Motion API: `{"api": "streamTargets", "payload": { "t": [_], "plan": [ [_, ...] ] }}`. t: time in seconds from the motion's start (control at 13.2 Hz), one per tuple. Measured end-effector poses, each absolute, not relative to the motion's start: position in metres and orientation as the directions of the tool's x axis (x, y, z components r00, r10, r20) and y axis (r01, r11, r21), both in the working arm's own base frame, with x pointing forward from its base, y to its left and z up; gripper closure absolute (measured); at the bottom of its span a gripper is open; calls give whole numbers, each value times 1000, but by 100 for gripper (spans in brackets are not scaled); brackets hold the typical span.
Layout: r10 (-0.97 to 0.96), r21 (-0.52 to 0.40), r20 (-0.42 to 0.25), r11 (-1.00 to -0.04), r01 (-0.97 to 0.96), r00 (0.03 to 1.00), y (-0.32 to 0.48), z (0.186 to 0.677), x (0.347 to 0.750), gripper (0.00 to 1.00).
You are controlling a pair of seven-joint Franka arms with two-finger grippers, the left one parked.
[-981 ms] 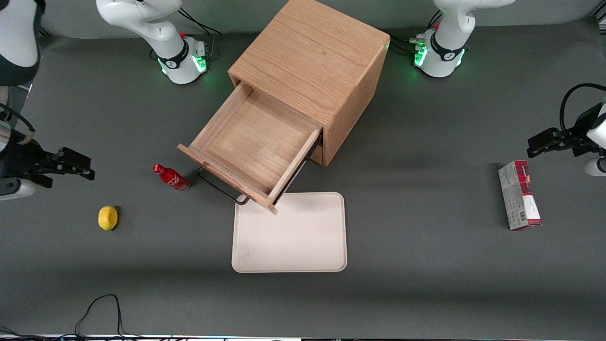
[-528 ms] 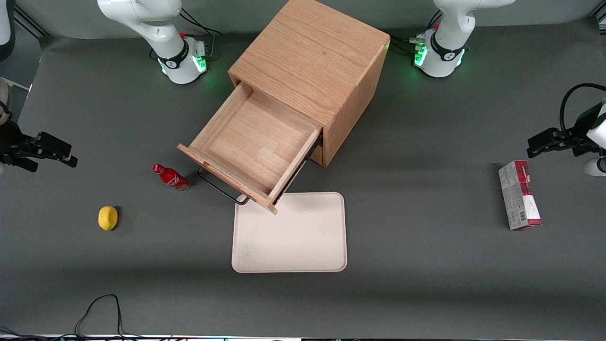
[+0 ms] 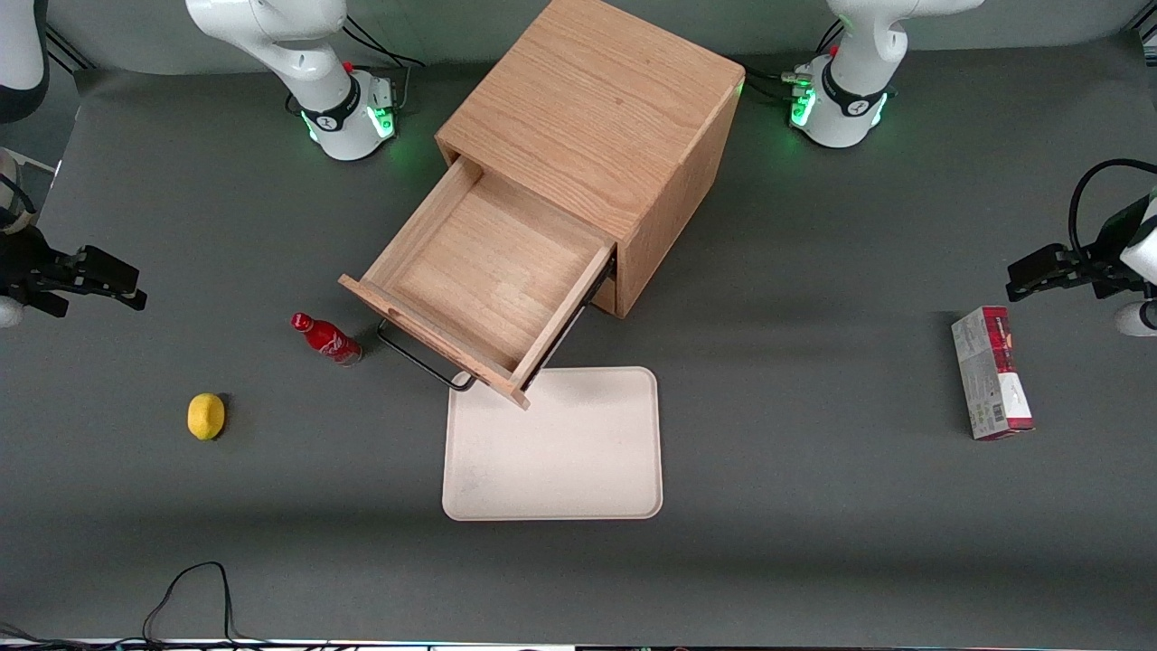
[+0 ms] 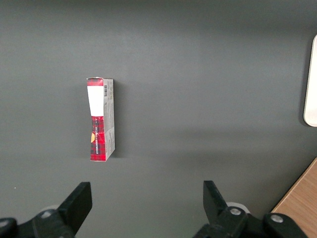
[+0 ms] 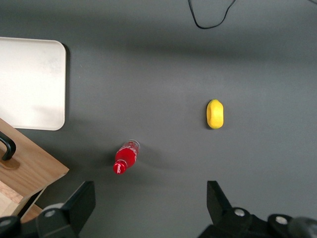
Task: Open upper drawer
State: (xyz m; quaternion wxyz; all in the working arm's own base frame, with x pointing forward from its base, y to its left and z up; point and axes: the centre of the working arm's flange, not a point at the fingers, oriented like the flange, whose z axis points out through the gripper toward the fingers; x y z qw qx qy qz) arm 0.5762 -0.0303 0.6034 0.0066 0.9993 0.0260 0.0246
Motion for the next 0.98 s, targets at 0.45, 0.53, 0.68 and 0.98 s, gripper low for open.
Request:
{"api": "streamTargets", "payload": {
  "t": [0.45,0.53,0.68,0.98],
  "plan": [
    [51,14,33,-999,51,998,-30,602,571,0],
    [51,14,35,-999,51,998,-30,603,572,0],
    [57,14,36,-998,56,998,-27,604,572,0],
    [54,15,37,-998,54,998,-28,604,572,0]
  ]
}}
